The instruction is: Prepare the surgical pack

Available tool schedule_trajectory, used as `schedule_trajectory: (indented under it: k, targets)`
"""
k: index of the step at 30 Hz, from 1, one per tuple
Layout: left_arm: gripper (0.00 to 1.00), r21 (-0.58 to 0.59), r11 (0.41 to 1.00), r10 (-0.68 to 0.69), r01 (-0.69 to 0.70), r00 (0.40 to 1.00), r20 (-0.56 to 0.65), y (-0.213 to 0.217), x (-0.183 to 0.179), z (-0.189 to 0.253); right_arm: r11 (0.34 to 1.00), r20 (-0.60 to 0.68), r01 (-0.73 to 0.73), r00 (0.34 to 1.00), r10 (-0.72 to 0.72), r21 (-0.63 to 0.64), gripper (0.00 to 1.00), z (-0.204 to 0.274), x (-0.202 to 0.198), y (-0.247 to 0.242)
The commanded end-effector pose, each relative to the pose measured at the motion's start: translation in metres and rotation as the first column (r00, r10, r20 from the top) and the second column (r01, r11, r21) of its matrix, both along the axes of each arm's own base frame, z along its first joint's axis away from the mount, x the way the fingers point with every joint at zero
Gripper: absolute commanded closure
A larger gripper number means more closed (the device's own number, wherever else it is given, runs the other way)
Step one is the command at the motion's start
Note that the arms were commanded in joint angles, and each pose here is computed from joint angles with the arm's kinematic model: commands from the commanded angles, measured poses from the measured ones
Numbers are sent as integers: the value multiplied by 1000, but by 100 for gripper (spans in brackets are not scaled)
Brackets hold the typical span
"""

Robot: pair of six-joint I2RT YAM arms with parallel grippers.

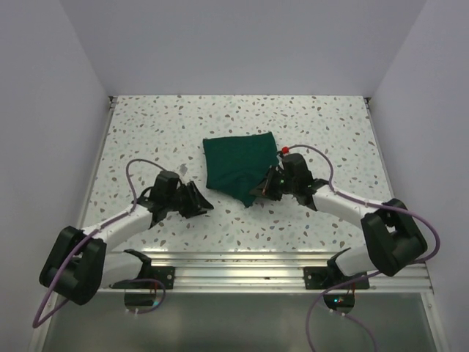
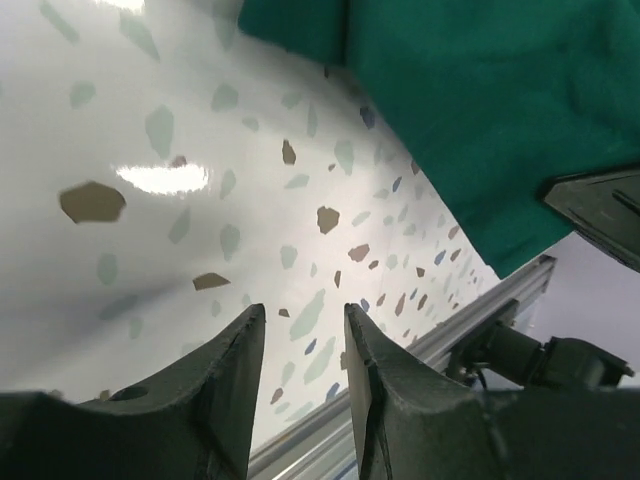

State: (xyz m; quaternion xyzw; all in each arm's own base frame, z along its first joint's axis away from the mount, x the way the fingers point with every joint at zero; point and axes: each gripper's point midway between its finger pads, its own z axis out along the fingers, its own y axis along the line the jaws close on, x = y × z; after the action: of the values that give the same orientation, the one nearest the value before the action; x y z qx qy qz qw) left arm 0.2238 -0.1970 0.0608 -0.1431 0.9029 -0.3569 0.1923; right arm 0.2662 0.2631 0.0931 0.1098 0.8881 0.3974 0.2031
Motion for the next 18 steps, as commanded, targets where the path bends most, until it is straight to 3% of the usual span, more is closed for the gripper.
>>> schedule_trajectory:
  k: [1,3,8,12,18]
  targets:
    - [59,-193,980,38,-39,999,-10,-29,0,10,996,-9,-3,1000,4,86,100,30,4,15]
    - [59,-215,976,29,-28,1000,2,-40,6,7,994,-6,7,1000,-7,111,100,39,5,16]
    - [74,-259,966,25,-25,1000,-3,-62,18,-1,983,-24,48,999,-45,176,100,59,2,17]
    - [74,-304,952,49,-37,998,33,-68,30,-2,983,-37,59,998,-53,176,100,65,-3,14]
    - [74,-453,884,139,-116,990,19,-85,42,-7,971,-65,85,995,-73,221,100,67,-11,11]
